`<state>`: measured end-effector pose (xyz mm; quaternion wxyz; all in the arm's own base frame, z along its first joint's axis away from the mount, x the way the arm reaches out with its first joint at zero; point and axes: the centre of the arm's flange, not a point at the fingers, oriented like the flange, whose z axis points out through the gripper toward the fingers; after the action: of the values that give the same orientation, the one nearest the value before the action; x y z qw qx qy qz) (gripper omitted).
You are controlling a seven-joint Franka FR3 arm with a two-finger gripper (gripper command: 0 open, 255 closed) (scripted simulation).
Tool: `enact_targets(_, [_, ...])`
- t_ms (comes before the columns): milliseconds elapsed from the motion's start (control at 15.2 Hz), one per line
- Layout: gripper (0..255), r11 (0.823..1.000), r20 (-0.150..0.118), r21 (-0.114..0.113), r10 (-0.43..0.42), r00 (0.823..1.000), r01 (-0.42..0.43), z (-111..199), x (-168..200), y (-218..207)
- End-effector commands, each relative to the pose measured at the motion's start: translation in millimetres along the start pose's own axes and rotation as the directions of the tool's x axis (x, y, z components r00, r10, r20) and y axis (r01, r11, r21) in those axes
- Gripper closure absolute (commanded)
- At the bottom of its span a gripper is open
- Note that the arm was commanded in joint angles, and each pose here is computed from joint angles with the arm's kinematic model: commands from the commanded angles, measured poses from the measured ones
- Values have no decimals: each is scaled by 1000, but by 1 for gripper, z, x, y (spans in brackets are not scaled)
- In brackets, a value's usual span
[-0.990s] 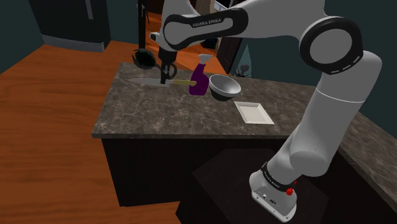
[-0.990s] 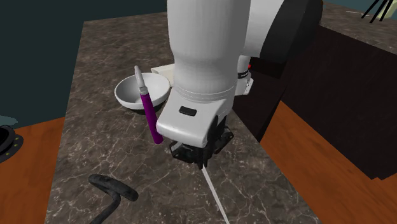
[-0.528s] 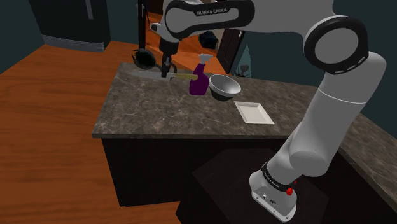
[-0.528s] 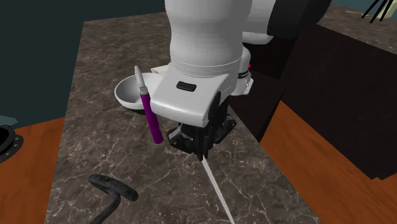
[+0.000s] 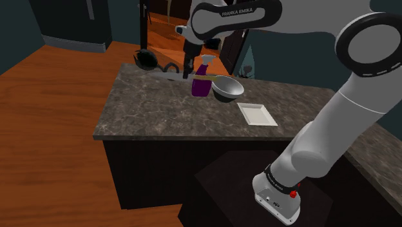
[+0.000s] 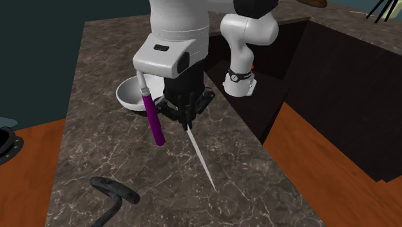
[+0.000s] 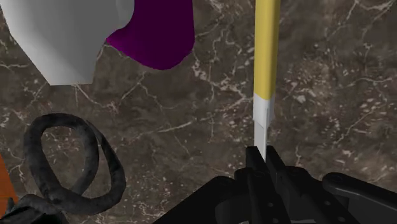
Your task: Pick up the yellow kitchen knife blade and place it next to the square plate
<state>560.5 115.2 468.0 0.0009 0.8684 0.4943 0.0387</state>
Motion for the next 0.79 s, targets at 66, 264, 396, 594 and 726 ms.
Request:
enact_targets(66, [255, 1000, -1, 0, -1, 1000, 1, -1, -41, 1])
enact_targets(264, [255, 1000, -1, 0, -1, 1000, 1, -3, -81, 3])
enact_targets(396, [255, 1000, -1, 0, -1, 1000, 1, -5, -107, 5])
enact_targets(594, [255, 1000, -1, 0, -1, 1000, 1, -8, -146, 7])
enact_targets(726, [255, 1000, -1, 0, -1, 1000, 1, -9, -173, 8])
